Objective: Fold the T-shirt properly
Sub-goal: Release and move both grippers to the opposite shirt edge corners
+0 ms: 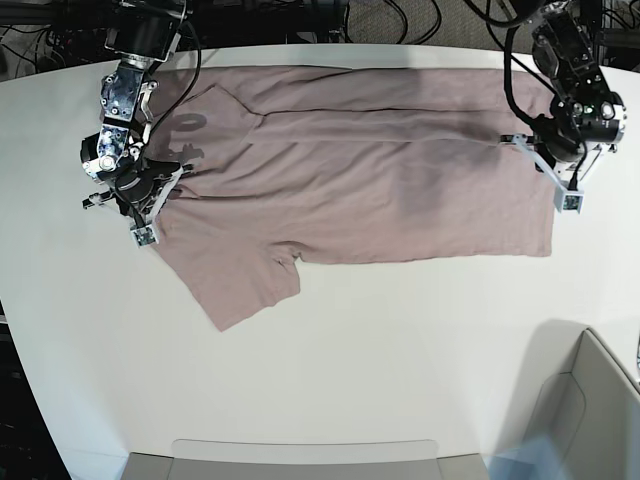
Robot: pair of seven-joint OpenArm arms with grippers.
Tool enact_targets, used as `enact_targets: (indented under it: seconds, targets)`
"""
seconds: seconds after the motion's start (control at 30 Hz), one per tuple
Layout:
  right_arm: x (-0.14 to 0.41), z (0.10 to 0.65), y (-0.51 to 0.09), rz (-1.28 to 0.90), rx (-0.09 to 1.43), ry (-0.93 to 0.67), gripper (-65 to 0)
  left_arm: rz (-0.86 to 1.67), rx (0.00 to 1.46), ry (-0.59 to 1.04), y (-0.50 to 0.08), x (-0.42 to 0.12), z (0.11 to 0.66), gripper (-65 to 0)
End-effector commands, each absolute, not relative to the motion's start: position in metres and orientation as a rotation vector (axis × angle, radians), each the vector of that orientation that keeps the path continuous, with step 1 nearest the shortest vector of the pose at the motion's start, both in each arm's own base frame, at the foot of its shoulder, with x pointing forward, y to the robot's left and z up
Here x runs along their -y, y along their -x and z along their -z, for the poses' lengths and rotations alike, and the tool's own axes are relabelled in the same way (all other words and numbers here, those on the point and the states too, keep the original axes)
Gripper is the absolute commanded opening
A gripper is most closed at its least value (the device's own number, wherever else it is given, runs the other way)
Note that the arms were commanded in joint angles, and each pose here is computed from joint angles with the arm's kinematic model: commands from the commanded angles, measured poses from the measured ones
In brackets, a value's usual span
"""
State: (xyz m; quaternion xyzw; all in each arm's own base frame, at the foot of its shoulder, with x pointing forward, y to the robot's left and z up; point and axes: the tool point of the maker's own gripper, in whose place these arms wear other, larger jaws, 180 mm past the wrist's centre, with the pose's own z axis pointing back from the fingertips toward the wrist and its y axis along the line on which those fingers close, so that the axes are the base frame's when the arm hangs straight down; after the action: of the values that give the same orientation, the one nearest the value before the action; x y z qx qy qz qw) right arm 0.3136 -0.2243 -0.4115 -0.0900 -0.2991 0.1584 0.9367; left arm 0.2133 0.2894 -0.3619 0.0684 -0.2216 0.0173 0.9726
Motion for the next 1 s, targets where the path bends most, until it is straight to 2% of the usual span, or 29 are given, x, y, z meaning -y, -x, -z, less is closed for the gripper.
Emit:
enact_targets:
  seconds: [0.0, 0.07, 0.27, 0.33, 0.47, 0.67, 0.97]
  targets:
    - [0.227, 0.391, -0.328, -0.332, 0.672, 0.21, -65.0, -0.032, 0.472, -0.149, -0.219, -0.293, 0.356, -65.0]
    - [0.228, 0.371, -0.342, -0.332, 0.728, 0.23, -62.8, -0.034, 0.467, -0.145, -0.218, -0.292, 0.358, -65.0]
    - [0.224, 0.311, -0.384, -0.354, 0.887, 0.28, -39.0, -0.032, 0.467, -0.149, -0.218, -0.294, 0.357, -65.0]
    - [0.214, 0.301, -0.4, -0.415, 0.905, 0.274, -35.1, -0.032, 0.467, -0.15, -0.218, -0.294, 0.357, -65.0]
    - [0.203, 0.296, -0.443, -0.466, 0.894, 0.236, -34.9, -0.032, 0.467, -0.146, -0.218, -0.293, 0.357, -65.0]
    - [0.208, 0.316, -0.496, -0.421, 0.807, 0.112, -34.9, -0.032, 0.467, -0.146, -0.218, -0.293, 0.357, -65.0]
    - [0.19, 0.363, -0.51, -0.363, 0.763, -0.09, -34.9, -0.032, 0.465, -0.139, -0.217, -0.291, 0.359, -65.0]
